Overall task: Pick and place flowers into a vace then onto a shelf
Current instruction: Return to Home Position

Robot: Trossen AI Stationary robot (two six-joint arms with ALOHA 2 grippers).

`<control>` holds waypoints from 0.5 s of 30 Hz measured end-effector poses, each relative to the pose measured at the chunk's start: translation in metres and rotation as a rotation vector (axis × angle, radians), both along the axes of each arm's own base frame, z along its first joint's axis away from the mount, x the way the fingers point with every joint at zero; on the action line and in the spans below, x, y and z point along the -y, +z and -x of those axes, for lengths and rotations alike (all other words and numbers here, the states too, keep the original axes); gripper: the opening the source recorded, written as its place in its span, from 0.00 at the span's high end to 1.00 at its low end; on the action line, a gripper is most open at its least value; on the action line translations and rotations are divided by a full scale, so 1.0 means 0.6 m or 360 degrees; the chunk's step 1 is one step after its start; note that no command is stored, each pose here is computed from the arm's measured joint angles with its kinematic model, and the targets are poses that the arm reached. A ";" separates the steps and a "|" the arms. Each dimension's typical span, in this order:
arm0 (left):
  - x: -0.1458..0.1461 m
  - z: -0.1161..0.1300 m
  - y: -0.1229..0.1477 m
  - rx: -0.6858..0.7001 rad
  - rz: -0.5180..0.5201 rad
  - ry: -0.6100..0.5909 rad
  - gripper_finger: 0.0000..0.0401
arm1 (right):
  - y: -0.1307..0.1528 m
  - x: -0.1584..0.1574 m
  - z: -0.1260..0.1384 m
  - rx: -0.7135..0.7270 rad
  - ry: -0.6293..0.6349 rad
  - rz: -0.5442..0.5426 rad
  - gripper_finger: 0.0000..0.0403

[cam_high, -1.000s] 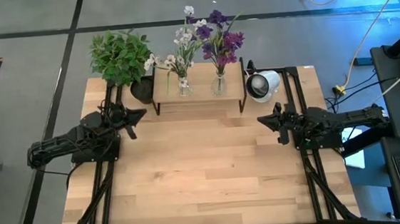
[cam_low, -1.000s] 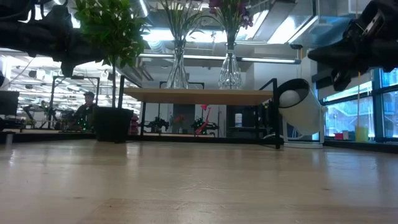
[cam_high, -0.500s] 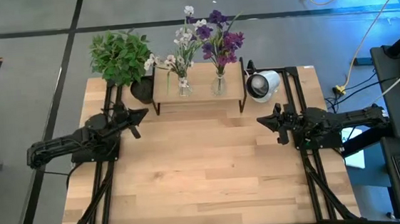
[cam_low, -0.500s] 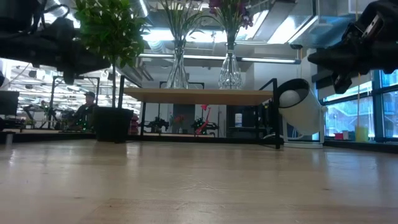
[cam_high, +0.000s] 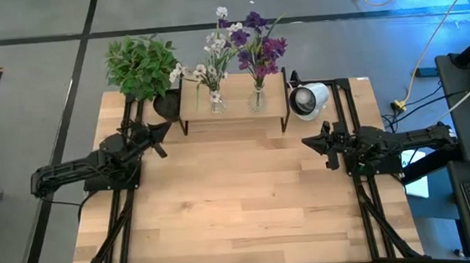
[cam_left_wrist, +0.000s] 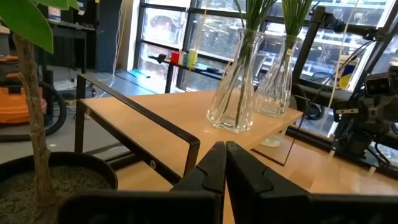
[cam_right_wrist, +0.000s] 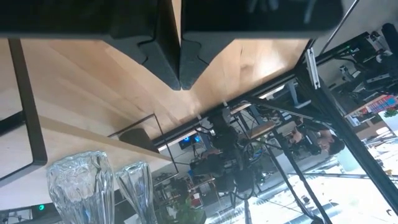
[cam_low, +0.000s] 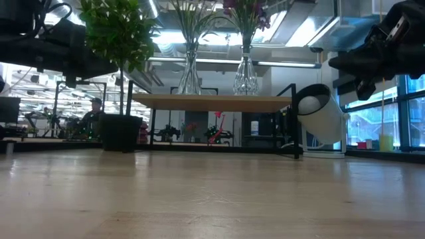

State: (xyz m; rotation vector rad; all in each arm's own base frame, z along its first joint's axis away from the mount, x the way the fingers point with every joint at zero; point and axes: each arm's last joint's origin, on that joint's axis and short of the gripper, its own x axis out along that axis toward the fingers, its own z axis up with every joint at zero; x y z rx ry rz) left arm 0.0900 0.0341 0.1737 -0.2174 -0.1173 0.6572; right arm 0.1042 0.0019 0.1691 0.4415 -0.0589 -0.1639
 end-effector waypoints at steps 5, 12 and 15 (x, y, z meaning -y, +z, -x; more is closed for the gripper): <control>0.000 0.000 0.000 0.0000 0.0000 -0.0001 0.98 | 0.000 0.000 0.000 0.0000 0.0000 0.0002 0.99; 0.000 0.000 0.000 0.0000 0.0001 -0.0002 0.98 | 0.000 0.000 0.000 0.0000 0.0000 0.0003 0.99; 0.000 0.000 0.000 -0.0001 0.0001 -0.0002 0.98 | 0.000 0.000 0.000 0.0000 0.0000 0.0003 0.99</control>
